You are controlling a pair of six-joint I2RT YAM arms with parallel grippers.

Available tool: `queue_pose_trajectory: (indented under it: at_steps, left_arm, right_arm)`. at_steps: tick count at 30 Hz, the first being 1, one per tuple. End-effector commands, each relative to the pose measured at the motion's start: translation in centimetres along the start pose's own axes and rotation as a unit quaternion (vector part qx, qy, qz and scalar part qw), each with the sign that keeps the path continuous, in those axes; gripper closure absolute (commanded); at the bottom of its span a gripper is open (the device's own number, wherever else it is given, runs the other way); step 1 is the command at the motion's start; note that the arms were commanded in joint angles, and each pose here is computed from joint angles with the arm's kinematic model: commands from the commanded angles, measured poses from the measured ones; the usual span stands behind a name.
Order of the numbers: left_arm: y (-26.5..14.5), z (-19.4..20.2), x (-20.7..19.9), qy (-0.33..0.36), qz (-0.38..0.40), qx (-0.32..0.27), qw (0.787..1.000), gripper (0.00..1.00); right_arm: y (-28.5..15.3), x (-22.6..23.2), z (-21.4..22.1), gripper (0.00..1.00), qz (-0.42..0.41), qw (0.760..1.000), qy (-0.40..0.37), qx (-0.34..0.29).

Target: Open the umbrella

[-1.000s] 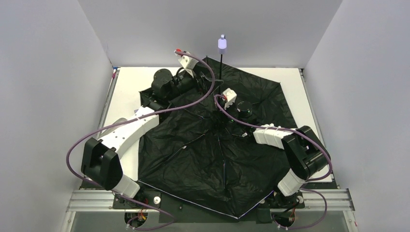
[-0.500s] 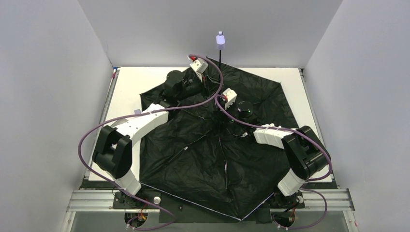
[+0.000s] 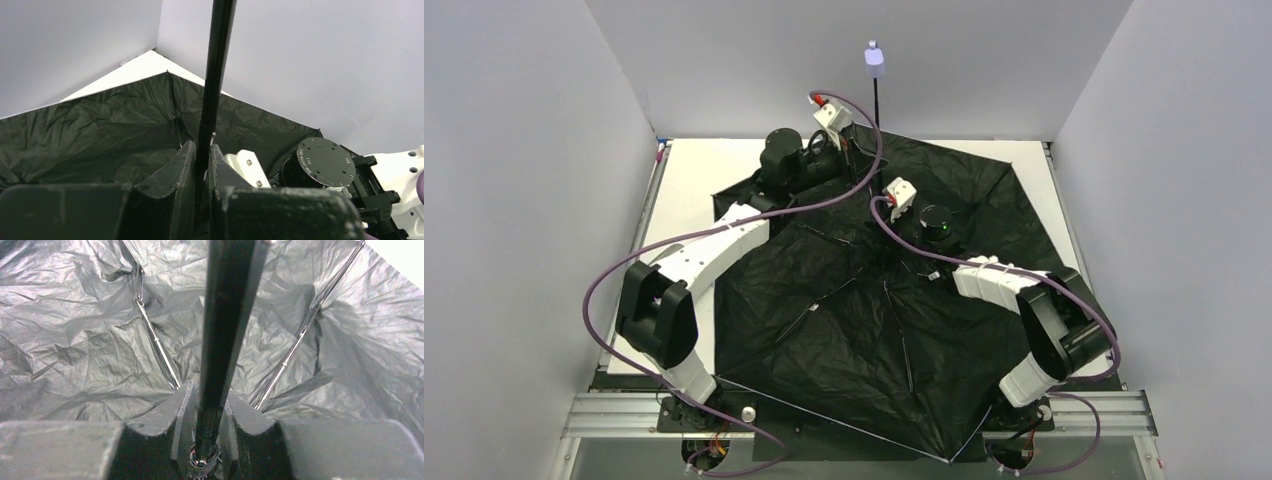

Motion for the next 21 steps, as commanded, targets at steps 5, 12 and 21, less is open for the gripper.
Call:
queue_pose_trajectory:
  at_steps: [5,12,21]
  left_arm:
    - [-4.7,-17.5,-3.2,0.067,0.022,-0.203,0.977,1.0]
    - [-6.2,-17.5,-4.4,0.095,0.04,-0.203,0.974,1.0]
    - [-10.7,-12.5,-4.1,0.148,-0.004,-0.122,0.981,0.31]
  right_arm:
    - [-2.5,-0.4,1.7,0.81,-0.018,0.995,-0.053,0.077]
    - [-3.3,-0.4,1.4,0.92,-0.043,0.988,-0.095,0.118]
    - [-5.8,-5.3,-4.2,1.0,0.006,0.96,-0.227,0.162]
Point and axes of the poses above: each gripper's point midway between its finger pads, its own y axis out along the fingers, its own x axis along the line the jaws close on, z = x × y, the point moved 4 cm from there along -y, back along the fingers, and after that the axes turned 8 degrees about y, right-handed, at the moved point
